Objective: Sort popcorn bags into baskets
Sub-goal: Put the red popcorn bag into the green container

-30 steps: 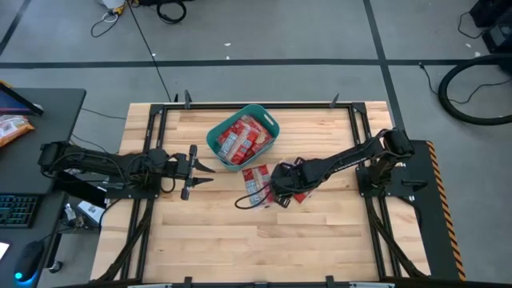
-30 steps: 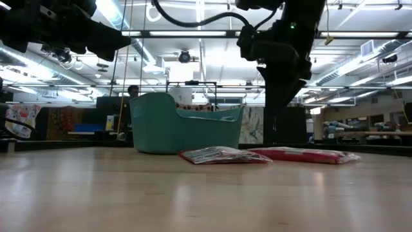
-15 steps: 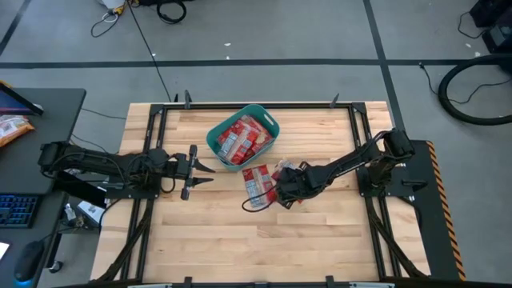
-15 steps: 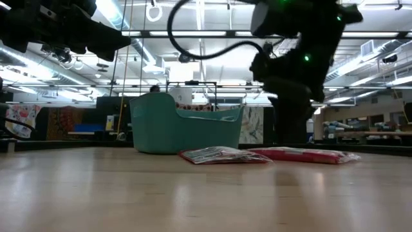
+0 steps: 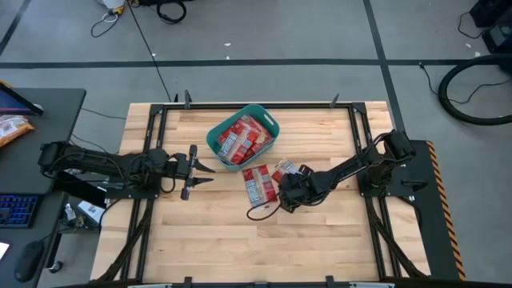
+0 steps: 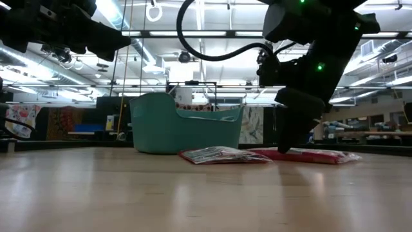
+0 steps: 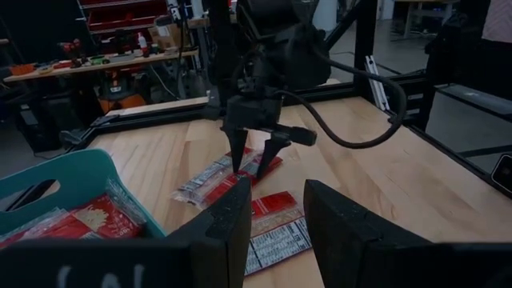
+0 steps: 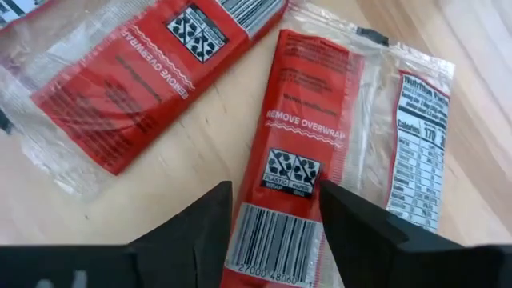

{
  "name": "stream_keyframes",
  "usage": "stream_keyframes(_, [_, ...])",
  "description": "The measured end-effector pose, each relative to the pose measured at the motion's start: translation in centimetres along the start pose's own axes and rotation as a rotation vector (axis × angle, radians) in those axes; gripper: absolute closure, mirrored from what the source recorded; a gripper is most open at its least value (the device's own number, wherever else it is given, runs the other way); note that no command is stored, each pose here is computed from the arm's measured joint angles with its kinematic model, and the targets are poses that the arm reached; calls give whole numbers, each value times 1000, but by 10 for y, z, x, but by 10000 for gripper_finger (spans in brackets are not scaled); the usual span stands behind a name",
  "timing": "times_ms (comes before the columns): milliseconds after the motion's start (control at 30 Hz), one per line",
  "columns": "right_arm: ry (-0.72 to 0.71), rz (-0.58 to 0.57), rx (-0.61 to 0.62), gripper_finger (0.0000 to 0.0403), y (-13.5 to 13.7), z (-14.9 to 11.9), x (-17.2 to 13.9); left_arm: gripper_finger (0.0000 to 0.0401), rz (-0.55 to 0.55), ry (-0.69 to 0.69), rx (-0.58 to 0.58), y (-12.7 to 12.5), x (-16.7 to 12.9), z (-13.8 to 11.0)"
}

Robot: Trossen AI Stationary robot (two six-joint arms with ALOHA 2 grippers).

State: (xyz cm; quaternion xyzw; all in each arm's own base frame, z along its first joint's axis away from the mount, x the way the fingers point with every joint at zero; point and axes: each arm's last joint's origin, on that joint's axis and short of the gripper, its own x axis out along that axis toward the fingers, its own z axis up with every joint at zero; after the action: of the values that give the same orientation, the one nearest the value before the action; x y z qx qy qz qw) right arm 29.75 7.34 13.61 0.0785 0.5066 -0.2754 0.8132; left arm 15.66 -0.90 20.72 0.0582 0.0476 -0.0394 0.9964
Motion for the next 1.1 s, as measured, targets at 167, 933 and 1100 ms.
stream_keyframes(167, [25, -16, -17, 223, -2, -3, 0, 280, 0, -1, 0, 0, 0, 0])
stream_keyframes(933, [133, 41, -32, 391, -4, -1, 0, 280, 0, 4, -21, 0, 0, 0])
stream_keyframes(1100, [120, 24, -83, 397, 0, 14, -14, 280, -1, 6, -21, 0, 0, -1])
